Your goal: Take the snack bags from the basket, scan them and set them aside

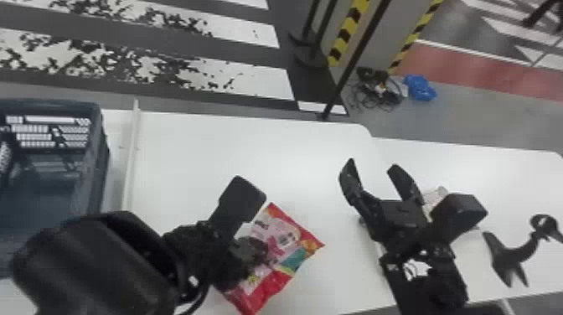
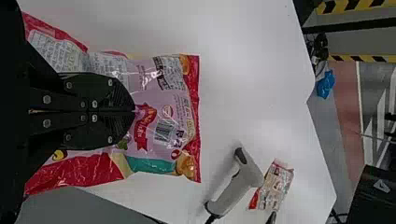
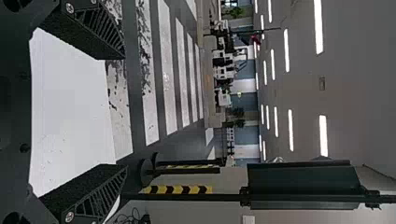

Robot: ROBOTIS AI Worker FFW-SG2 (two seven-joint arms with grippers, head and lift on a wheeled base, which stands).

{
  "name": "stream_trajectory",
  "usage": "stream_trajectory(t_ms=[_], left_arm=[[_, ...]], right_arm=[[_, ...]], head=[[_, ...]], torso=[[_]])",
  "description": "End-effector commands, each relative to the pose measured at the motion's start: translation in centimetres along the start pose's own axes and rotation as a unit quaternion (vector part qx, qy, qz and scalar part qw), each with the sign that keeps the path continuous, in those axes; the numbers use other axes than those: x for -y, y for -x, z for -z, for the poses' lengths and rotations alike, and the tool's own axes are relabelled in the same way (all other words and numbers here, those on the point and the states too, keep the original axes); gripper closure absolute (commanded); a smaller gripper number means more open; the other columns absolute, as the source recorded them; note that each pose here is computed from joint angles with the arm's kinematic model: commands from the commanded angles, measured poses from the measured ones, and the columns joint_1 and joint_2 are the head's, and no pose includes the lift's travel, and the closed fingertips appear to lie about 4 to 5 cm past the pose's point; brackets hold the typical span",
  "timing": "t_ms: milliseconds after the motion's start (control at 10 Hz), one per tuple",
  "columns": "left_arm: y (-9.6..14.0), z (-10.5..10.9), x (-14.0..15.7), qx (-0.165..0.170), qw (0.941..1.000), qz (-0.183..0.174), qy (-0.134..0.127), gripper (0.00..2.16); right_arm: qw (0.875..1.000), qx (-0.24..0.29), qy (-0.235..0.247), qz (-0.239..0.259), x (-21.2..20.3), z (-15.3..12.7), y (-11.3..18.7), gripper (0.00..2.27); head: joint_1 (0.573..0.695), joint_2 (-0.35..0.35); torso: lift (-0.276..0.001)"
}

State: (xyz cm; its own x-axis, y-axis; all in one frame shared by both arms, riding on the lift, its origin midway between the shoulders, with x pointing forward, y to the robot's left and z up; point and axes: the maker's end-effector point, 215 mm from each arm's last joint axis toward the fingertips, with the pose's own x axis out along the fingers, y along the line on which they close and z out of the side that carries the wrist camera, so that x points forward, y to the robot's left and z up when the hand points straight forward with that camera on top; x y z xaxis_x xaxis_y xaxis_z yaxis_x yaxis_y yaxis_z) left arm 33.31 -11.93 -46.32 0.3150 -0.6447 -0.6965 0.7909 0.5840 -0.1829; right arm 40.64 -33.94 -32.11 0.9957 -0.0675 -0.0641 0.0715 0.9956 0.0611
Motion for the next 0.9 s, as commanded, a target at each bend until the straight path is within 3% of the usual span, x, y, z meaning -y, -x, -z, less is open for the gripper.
stream_trajectory(t_ms=[0,100,200,300,400,600,800], left_arm=[[-1.5,-0.4,0.5,0.003,0.9999,0.002,-0.013,1.95],[-2.2,0.0,0.7,-0.002,0.9999,0.002,-0.014,1.92],[-2.3,-0.7,0.5,0.011,0.9997,-0.004,-0.022,1.3],[-2.3,-0.9,-0.4,0.013,0.9992,-0.02,-0.032,0.0],[-2.0,-1.2,-2.2,0.017,0.9985,-0.042,-0.032,0.0],[-0.4,-3.3,-5.8,0.061,0.9939,-0.09,-0.021,0.03],[2.4,-4.4,-9.9,0.095,0.9842,-0.149,-0.005,0.07]], right_arm=[[1.0,0.0,-0.001,-0.001,-0.1,0.0,0.0,0.1],[1.0,0.002,0.0,-0.001,0.1,-0.1,0.0,0.1],[1.0,0.002,0.0,0.0,0.3,-0.1,0.0,0.1],[1.0,0.004,-0.001,0.0,0.4,-0.3,0.0,0.1],[1.0,0.007,-0.001,0.0,0.5,-0.6,-0.1,0.1],[1.0,0.006,-0.001,0.001,0.7,-0.5,-0.1,0.1],[1.0,0.007,-0.004,0.001,0.7,-0.6,-0.1,0.1]], head=[[0.695,-0.35],[0.695,-0.35],[0.695,-0.35],[0.695,-0.35],[0.695,-0.35],[0.695,-0.35],[0.695,-0.35]], torso=[[-0.075],[-0.075],[-0.075],[-0.075],[-0.075],[-0.075],[-0.075]])
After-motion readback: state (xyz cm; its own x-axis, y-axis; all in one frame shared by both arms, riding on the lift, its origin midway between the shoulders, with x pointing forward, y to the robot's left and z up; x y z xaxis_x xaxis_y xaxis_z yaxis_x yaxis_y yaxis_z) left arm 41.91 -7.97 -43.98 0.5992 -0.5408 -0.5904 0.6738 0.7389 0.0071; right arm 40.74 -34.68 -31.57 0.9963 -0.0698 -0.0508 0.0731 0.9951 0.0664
